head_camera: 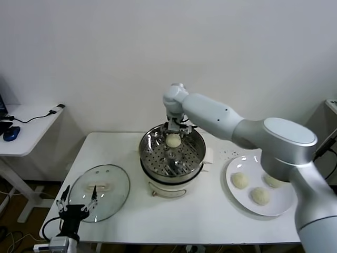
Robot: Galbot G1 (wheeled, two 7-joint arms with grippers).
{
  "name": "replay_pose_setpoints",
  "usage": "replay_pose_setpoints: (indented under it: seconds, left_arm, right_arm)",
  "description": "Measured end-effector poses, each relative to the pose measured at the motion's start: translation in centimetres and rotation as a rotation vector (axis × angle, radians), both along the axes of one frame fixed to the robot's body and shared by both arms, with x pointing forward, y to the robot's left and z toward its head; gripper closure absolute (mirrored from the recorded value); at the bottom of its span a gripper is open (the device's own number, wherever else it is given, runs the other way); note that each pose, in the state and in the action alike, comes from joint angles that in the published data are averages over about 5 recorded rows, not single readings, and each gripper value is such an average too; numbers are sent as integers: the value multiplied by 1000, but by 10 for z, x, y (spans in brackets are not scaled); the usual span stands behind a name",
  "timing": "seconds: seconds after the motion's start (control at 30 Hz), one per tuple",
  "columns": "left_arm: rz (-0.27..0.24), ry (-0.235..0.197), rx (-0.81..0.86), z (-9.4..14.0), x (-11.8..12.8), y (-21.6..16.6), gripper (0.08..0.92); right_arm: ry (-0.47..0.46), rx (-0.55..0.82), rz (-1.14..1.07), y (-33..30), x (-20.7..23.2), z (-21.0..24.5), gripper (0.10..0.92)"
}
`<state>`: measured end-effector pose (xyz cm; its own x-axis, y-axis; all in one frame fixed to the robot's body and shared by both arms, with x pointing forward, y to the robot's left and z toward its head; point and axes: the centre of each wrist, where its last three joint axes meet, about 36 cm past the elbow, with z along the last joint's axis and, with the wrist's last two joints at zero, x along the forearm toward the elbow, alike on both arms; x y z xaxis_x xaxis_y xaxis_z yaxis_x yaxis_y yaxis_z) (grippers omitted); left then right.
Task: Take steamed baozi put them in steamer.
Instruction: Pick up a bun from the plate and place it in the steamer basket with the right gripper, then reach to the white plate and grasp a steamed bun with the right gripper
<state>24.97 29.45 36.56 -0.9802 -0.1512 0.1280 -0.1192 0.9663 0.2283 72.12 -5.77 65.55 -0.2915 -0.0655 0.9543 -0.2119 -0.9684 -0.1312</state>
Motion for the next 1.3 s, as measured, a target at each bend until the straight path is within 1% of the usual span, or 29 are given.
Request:
replay_pose_setpoints:
  seconds: [0.13, 0.27, 0.43, 0.57, 0.7, 0.83, 1.03, 1.3]
  left_arm:
    - [-5, -4, -1, 2, 1, -2, 177]
    - [-11, -8, -3, 4, 1, -5, 177]
    - [-16, -9, -5, 4, 1, -8, 177]
    - [-15, -8, -6, 5, -1, -9, 177]
    - [-14, -6, -6, 5, -2, -9, 177]
    - [-12, -6, -5, 5, -2, -9, 177]
    - [-10, -1, -1, 4, -2, -8, 177]
    - [-8, 10, 3, 1, -2, -7, 177]
  right_arm:
    - [22, 101, -146, -46, -4, 30, 200]
    - [60, 228, -362, -103, -10, 44, 200]
    - [113, 362, -682, -179, -23, 41, 200]
    - [158, 416, -903, -231, -36, 23, 200]
    - [210, 422, -1073, -273, -49, -8, 200]
    - [261, 397, -1186, -300, -62, -45, 200]
    - [304, 347, -1279, -319, -75, -96, 200]
    - [324, 311, -1345, -326, -82, -147, 200]
